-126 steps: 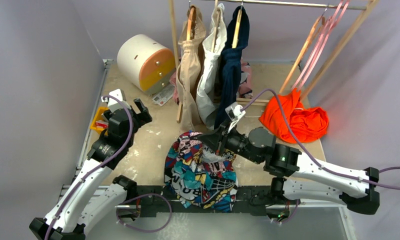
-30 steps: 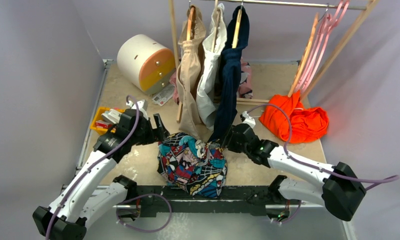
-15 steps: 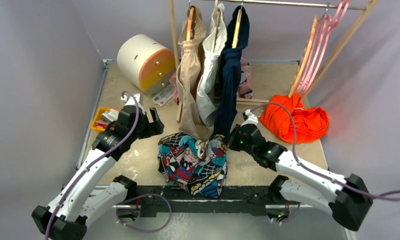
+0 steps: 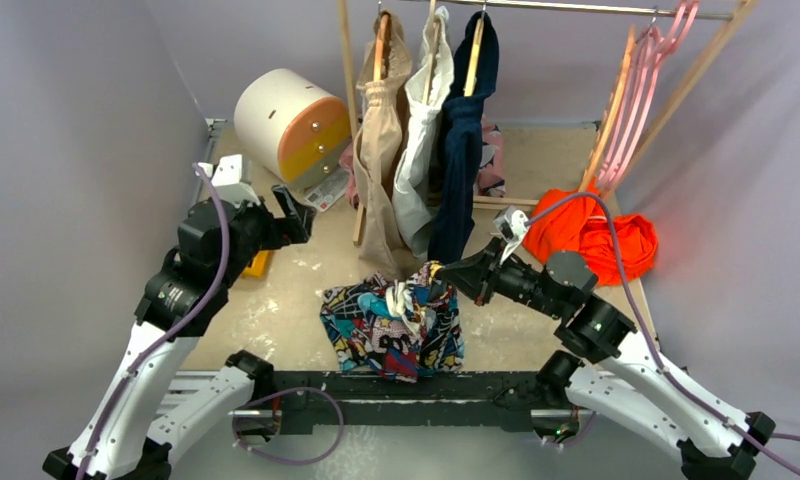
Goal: Place the shorts on the hanger
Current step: Adjust the shorts at the center of the board.
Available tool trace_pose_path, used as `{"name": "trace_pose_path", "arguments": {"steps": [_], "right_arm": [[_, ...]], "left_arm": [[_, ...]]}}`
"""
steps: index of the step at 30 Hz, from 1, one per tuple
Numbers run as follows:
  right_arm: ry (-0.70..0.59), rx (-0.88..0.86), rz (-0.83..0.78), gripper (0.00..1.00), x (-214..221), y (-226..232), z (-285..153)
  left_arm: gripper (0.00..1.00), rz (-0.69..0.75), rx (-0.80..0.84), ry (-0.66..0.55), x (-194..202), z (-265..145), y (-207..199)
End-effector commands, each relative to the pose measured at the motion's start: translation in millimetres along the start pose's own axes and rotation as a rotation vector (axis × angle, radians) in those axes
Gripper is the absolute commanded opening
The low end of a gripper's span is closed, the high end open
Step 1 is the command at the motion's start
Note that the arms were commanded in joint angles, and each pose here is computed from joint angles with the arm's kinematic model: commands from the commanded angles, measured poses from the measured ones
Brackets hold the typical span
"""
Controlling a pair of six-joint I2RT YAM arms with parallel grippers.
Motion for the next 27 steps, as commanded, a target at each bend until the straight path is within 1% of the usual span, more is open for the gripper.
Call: {"name": "trace_pose_path", "arguments": {"steps": [1, 5, 8, 12, 16, 20, 24, 27], "right_arm": [[-0.150, -0.206, -0.202, 0.00, -46.6, 19.0, 1.2], [-0.198, -0.316, -0.268, 0.00, -69.0, 28.9, 11.7], [-0.197, -0.370, -0.310, 0.00, -82.9, 37.0, 24.9], [-0.154, -0.329, -0.388, 0.00, -89.6, 54.1, 48.7], [-0.114, -0.263, -0.405, 0.00, -84.6, 57.7, 66.1], [-0.078, -0.257, -0.403, 0.00, -73.2, 56.3, 74.1], [-0.011, -0.236, -0.408, 0.00, -61.2, 55.6, 79.0], [0.014, -0.232, -0.408, 0.00, -54.1, 55.8, 80.4]], "left_arm": [[0.92, 0.057, 0.276, 0.011, -18.7, -14.5, -34.4], [0.93, 0.060, 0.456, 0.110, -8.1, -17.4, -47.8], [0.93, 0.048, 0.559, 0.179, 3.6, -19.3, -51.5], [0.93, 0.037, 0.657, 0.257, 16.5, -23.1, -52.7], [0.93, 0.048, 0.723, 0.295, 22.5, -31.1, -53.3], [0.93, 0.068, 0.691, 0.295, 28.3, -31.8, -46.5], [0.93, 0.070, 0.569, 0.225, 28.1, -25.9, -34.9], [0.93, 0.062, 0.535, 0.199, 29.4, -23.0, -30.5]]}}
Point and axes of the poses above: each gripper's point midway between its finger pads, its own z axis out along the fingers, its own y axis along the line the jaws close on, x = y × z, the point moved 9 cm from there along -z, back along the fingers, and after that the axes turned 13 degrees about -z, right-handed, at the moved point
